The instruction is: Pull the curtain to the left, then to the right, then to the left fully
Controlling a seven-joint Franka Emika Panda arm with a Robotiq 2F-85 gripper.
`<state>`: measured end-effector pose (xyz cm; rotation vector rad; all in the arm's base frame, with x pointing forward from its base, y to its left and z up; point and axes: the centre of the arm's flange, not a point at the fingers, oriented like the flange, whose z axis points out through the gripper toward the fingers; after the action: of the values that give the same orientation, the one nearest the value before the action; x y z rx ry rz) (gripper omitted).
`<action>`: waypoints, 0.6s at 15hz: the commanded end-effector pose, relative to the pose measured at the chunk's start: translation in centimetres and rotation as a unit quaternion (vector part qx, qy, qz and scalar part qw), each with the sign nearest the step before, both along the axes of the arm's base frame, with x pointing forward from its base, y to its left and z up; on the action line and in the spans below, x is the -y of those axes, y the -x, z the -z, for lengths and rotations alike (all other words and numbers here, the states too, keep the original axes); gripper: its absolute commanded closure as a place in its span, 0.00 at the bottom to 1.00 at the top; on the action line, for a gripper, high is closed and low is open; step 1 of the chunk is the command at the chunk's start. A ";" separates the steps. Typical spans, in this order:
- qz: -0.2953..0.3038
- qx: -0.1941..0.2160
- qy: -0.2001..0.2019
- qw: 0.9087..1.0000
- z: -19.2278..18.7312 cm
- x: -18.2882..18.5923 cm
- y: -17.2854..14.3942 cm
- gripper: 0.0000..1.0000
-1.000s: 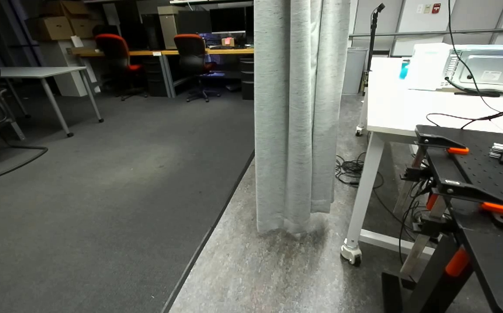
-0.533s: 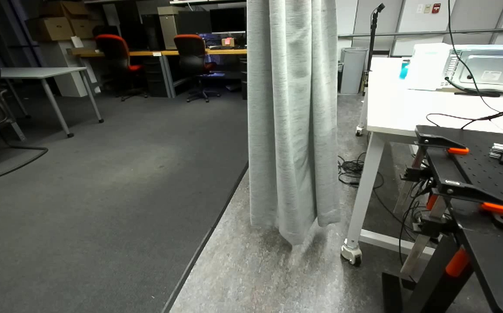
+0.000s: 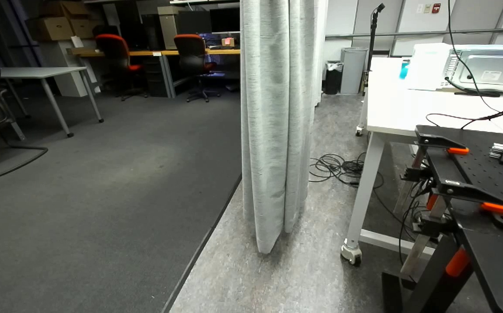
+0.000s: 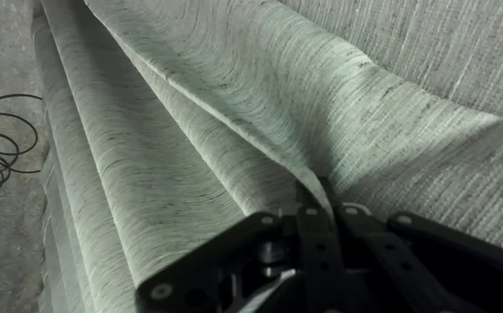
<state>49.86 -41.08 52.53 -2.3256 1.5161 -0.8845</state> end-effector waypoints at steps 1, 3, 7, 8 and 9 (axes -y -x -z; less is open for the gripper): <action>-0.032 -0.036 0.002 0.999 3.5 -1.7 -0.1 0.99; -0.053 -0.039 0.006 0.998 3.9 -3.4 -0.1 0.99; -0.106 -0.056 0.031 0.992 4.9 -7.6 0.2 0.99; -0.122 -0.062 0.033 0.990 5.2 -8.6 0.2 0.99; -0.136 -0.067 0.037 0.988 5.4 -9.7 0.3 0.99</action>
<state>51.20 -34.24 50.91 -2.5119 1.2635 -0.8132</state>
